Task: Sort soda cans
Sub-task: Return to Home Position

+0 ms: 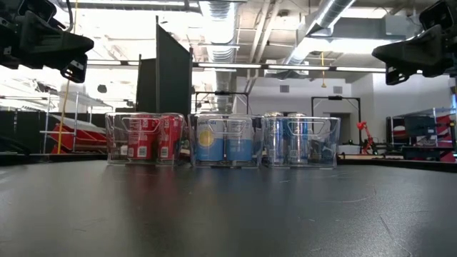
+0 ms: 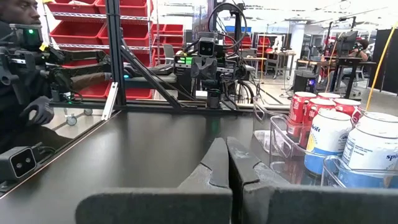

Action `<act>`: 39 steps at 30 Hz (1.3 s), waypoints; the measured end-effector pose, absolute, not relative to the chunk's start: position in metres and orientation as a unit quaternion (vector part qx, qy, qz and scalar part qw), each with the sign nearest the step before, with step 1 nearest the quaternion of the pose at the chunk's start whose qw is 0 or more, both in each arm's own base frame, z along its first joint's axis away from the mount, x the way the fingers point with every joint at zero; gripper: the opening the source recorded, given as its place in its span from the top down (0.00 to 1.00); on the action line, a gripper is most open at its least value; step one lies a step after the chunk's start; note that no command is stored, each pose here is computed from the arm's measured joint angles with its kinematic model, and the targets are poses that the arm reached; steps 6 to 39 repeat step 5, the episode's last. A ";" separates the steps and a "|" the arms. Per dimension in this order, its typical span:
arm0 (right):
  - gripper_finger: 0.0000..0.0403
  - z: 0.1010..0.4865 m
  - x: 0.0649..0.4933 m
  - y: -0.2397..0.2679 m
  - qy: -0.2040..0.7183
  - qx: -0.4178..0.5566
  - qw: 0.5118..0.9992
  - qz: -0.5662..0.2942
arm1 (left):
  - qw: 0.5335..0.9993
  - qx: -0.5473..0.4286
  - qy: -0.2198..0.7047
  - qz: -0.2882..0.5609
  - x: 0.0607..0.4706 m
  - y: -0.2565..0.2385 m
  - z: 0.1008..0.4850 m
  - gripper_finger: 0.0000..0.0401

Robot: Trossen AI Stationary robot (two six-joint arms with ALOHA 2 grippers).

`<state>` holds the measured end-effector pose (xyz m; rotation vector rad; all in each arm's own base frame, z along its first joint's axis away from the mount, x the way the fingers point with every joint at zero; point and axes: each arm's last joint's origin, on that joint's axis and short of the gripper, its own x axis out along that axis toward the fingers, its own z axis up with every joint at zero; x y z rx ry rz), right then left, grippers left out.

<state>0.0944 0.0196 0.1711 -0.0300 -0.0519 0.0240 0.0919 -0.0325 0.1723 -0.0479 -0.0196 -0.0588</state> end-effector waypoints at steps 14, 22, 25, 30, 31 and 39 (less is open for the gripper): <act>1.00 0.171 0.094 0.020 -0.026 -0.015 0.999 0.012 | 0.999 -0.024 -0.010 -0.029 0.092 -0.032 0.172 1.00; 1.00 0.171 0.094 0.020 -0.026 -0.015 0.999 0.012 | 0.999 -0.024 -0.010 -0.029 0.092 -0.032 0.172 1.00; 1.00 0.171 0.094 0.020 -0.026 -0.015 0.999 0.012 | 0.999 -0.024 -0.010 -0.029 0.092 -0.032 0.172 1.00; 1.00 0.171 0.094 0.020 -0.026 -0.015 0.999 0.012 | 0.999 -0.024 -0.010 -0.029 0.092 -0.032 0.172 1.00; 1.00 0.171 0.094 0.020 -0.026 -0.015 0.999 0.012 | 0.999 -0.024 -0.010 -0.029 0.092 -0.032 0.172 1.00; 1.00 0.171 0.094 0.020 -0.026 -0.015 0.999 0.012 | 0.999 -0.024 -0.010 -0.029 0.092 -0.032 0.172 1.00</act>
